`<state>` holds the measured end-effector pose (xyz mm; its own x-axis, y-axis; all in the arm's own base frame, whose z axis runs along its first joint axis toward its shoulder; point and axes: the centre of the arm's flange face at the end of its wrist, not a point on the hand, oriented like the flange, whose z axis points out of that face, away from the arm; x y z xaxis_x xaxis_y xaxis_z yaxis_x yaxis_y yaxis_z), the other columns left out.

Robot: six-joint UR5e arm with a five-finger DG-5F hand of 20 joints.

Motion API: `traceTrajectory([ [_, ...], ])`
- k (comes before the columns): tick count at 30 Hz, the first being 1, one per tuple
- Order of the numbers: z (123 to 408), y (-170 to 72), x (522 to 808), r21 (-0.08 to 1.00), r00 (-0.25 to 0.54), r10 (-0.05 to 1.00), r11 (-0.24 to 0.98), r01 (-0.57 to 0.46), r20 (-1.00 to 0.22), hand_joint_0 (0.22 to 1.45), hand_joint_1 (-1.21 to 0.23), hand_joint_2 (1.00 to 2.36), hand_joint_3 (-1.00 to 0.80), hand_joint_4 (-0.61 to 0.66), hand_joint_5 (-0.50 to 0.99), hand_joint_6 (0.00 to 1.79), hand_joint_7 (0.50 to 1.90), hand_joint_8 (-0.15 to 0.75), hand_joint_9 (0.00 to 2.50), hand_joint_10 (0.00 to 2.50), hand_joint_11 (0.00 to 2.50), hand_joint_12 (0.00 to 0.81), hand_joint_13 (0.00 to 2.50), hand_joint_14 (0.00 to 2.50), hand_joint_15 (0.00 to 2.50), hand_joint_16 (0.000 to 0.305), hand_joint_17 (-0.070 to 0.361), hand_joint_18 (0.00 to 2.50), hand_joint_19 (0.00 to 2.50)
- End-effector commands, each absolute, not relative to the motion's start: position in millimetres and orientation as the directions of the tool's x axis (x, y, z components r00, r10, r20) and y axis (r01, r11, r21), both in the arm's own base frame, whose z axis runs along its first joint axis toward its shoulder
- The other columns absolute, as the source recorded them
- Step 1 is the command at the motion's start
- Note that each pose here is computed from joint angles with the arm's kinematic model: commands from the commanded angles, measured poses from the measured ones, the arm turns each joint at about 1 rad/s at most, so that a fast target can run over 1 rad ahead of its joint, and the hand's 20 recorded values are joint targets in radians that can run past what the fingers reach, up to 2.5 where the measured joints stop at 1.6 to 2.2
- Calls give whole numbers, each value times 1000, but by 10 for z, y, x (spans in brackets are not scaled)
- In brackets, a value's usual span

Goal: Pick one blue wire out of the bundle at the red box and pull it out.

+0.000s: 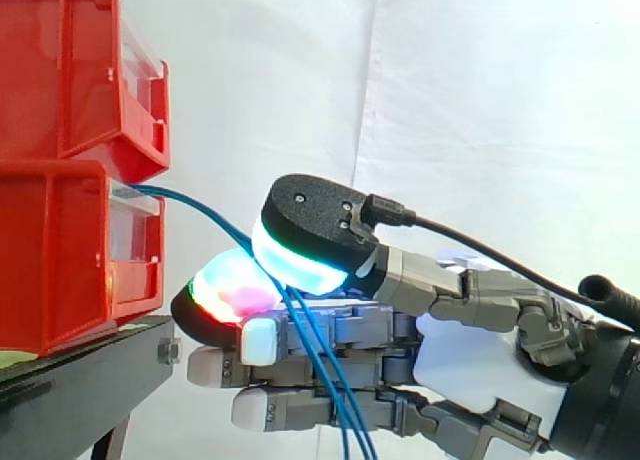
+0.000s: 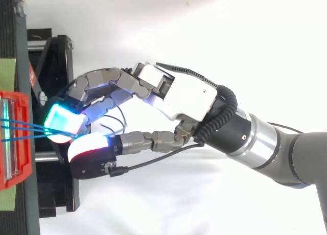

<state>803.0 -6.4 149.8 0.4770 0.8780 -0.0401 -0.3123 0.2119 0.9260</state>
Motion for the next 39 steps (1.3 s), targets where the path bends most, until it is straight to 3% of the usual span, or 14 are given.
traceTrajectory([
  [1,1513,-49,8038,926,475,879,206,-317,-33,594,-795,1008,-379,237,-129,859,997,256,1054,22,755,352,587,18,441,43,96,518,534],
  [6,1751,-39,8033,920,470,882,188,-343,-5,630,-800,1014,-235,69,-135,890,1042,261,1039,21,745,361,604,16,431,44,99,542,518],
  [10,1765,-42,8019,927,469,883,194,-322,-21,627,-811,1014,-181,22,-146,905,1014,264,992,19,698,368,610,15,426,45,102,557,509],
  [14,1754,-30,8014,929,467,884,195,-314,-27,600,-718,1004,-150,181,-142,846,956,284,970,15,533,409,619,14,413,55,124,590,505],
  [20,1766,-18,8014,929,466,884,194,-316,-26,623,-705,1003,-166,205,-127,780,993,283,956,16,519,407,611,14,409,54,122,576,500],
  [26,1766,-18,8014,929,465,885,190,-318,-22,659,-817,1013,-180,226,-172,838,818,246,907,18,728,366,568,16,430,45,102,521,509],
  [29,1766,-18,8014,929,464,886,188,-320,-19,633,-868,1009,-356,217,-165,855,879,242,964,20,750,354,562,16,424,43,96,515,516],
  [30,1766,-18,8014,929,464,886,188,-320,-19,612,-810,1006,-409,211,-135,835,994,235,1025,22,709,350,576,16,427,42,96,512,533],
  [36,1766,-18,8014,929,464,886,188,-320,-19,606,-701,1012,-325,138,-82,729,1134,214,1044,17,566,340,589,17,422,42,94,523,549],
  [39,1762,-20,8012,930,465,885,188,-317,-21,609,-707,1014,-262,111,-88,741,1116,229,1023,18,591,347,594,16,420,42,95,529,540],
])
